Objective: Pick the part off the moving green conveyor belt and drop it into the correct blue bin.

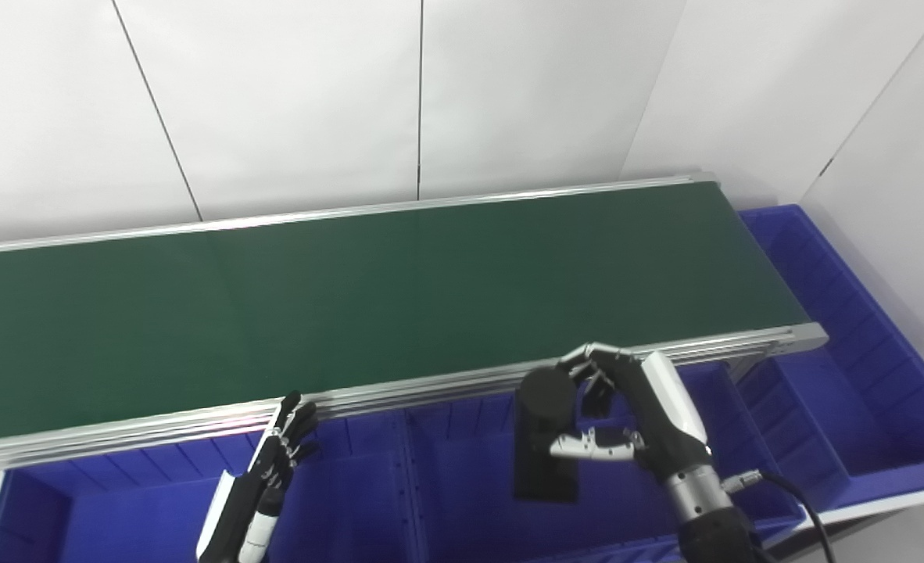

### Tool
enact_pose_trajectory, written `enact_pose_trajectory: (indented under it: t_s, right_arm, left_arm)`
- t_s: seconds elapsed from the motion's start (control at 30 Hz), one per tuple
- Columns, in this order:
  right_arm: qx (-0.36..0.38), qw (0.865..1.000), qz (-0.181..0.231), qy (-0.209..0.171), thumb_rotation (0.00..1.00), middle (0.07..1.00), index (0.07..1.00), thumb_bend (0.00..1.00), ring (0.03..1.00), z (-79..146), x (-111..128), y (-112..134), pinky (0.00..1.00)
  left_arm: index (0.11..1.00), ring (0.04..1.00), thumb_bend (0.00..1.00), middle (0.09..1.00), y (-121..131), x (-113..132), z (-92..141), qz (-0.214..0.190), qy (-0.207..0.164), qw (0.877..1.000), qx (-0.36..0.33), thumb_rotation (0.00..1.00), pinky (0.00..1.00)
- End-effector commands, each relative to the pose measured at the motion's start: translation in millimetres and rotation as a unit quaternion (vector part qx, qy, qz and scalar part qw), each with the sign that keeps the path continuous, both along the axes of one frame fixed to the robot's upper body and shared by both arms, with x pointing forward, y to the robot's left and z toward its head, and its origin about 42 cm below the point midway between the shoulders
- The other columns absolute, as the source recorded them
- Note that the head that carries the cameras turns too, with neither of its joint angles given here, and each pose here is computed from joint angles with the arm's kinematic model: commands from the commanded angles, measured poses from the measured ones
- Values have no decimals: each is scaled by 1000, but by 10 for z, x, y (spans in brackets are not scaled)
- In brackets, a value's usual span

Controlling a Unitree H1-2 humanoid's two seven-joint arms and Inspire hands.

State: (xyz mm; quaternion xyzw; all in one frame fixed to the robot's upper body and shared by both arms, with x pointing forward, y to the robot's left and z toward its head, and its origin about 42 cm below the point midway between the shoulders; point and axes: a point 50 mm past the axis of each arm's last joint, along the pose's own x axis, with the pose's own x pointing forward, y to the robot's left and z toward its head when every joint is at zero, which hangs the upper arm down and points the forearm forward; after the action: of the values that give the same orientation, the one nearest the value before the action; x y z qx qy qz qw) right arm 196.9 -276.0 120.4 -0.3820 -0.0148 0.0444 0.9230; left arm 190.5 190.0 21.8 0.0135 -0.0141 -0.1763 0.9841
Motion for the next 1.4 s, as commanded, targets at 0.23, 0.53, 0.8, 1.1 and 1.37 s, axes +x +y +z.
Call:
enact_pose_trajectory:
  t_s: [0.23,0.53,0.8,1.1,1.37]
  right_arm:
    - [-124,990,38,58,0,428,513,523,349,-35,135,-64,278]
    - [-195,973,80,92,0,452,490,527,293,-340,361,88,242]
    - [-266,948,126,124,0,438,514,524,388,-661,605,223,328]
    - [-283,946,112,109,0,436,523,521,386,-957,721,323,314]
    - [-285,944,119,115,0,458,515,523,421,-1029,746,398,355]
  left_arm:
    - [978,933,769,951,-49,45,97,-11,-30,999,-16,963,877]
    - [981,934,791,952,-81,25,114,-12,-34,999,-10,983,884]
    - [974,929,794,944,-112,15,128,-11,-35,999,-16,970,885]
    - [971,928,796,941,-96,-25,134,-9,-36,999,-8,977,885]
    - [975,929,795,940,-64,-35,133,-7,-35,999,-8,968,890]
